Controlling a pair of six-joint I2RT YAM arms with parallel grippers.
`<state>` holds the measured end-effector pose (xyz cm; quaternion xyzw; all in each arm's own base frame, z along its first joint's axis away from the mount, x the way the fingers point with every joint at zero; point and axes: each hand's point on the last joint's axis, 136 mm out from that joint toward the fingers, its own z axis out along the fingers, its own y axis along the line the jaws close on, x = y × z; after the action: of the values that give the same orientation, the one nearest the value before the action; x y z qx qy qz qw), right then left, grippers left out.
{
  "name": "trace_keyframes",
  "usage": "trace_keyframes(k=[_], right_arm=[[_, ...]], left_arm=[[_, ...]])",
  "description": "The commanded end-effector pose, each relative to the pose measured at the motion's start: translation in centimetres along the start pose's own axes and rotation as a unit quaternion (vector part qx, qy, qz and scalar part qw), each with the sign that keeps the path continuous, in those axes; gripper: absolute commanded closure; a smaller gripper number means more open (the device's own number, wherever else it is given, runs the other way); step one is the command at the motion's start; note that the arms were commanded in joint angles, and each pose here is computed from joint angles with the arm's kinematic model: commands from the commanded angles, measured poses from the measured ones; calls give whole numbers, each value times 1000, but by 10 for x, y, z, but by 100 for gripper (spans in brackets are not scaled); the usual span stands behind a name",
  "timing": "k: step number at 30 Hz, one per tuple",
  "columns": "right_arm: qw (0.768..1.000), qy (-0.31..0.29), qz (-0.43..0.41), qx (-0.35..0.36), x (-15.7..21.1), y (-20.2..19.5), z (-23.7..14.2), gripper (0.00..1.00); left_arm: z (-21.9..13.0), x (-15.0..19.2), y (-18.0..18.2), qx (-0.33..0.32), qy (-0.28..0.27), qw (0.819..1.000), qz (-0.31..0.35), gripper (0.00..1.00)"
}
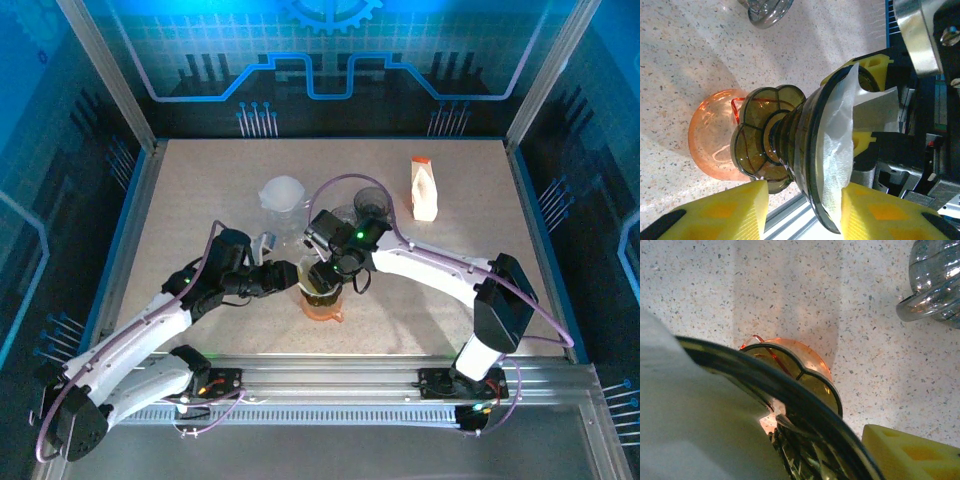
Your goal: Place the coffee filter in the dripper
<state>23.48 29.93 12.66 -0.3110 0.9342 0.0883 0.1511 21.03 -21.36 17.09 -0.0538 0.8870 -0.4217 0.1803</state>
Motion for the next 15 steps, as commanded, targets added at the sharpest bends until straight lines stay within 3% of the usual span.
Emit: trace_keyframes(k=[1, 15], right_arm=[[1000, 4, 6, 6, 1, -3, 6, 37], [999, 21, -1, 26, 8, -7, 15, 37]], left_arm=[[3, 0, 4, -7, -3, 1000, 3, 59], [-2, -8, -7, 12, -26, 1000, 8, 46]])
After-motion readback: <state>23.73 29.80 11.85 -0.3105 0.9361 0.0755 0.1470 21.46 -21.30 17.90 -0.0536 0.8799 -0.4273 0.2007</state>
